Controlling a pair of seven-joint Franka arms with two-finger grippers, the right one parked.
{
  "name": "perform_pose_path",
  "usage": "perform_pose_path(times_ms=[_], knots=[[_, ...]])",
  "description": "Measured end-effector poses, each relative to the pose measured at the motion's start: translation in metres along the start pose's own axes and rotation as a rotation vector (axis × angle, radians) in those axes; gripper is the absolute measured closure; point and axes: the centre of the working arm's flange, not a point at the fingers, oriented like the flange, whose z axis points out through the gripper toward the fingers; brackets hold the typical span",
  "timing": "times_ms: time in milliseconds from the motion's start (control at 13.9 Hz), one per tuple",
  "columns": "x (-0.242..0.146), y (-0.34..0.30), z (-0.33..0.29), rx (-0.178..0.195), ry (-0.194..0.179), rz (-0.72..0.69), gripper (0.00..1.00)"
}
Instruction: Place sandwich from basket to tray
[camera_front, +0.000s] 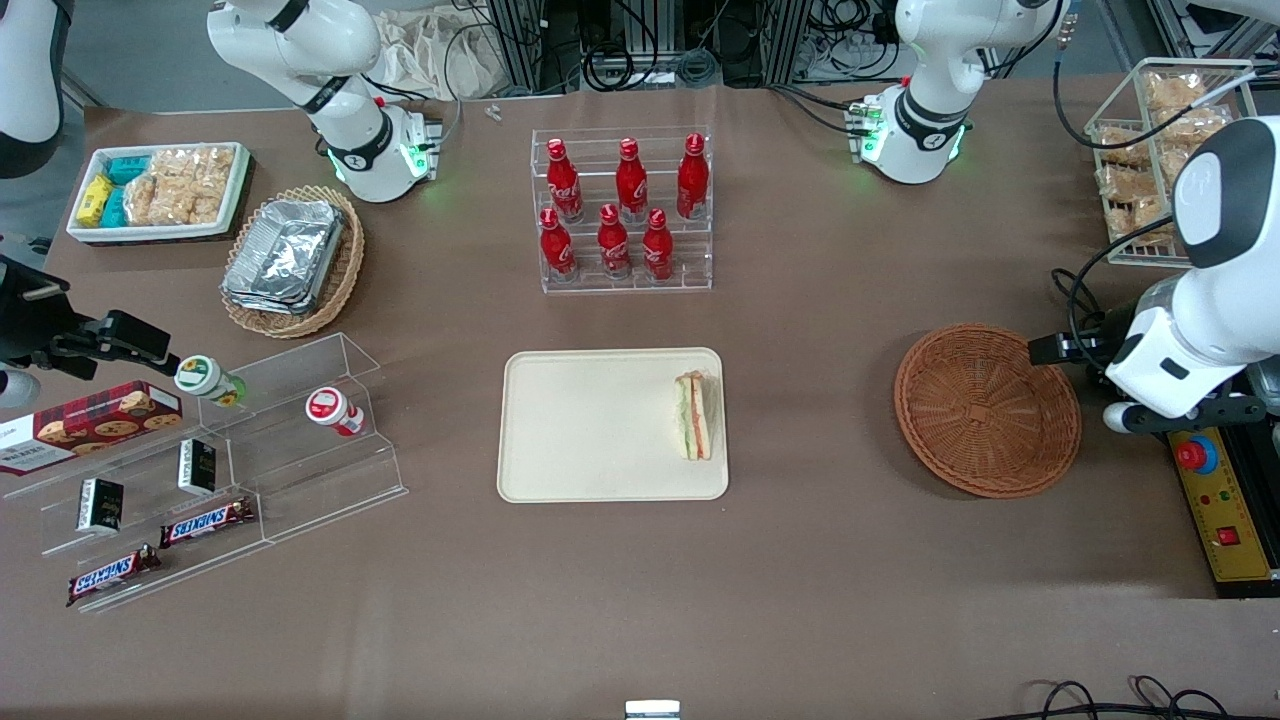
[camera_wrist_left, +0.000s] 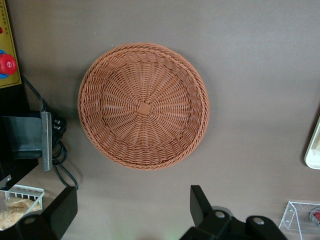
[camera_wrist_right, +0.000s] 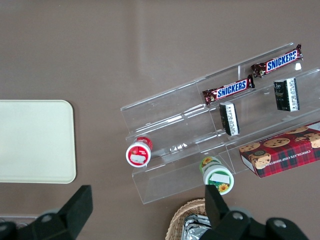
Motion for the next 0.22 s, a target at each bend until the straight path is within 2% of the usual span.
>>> perform_pose_path(times_ms=[216], knots=[[-0.0001,0.0010,0.0020,-0.001,0.007,0.006,0.00]])
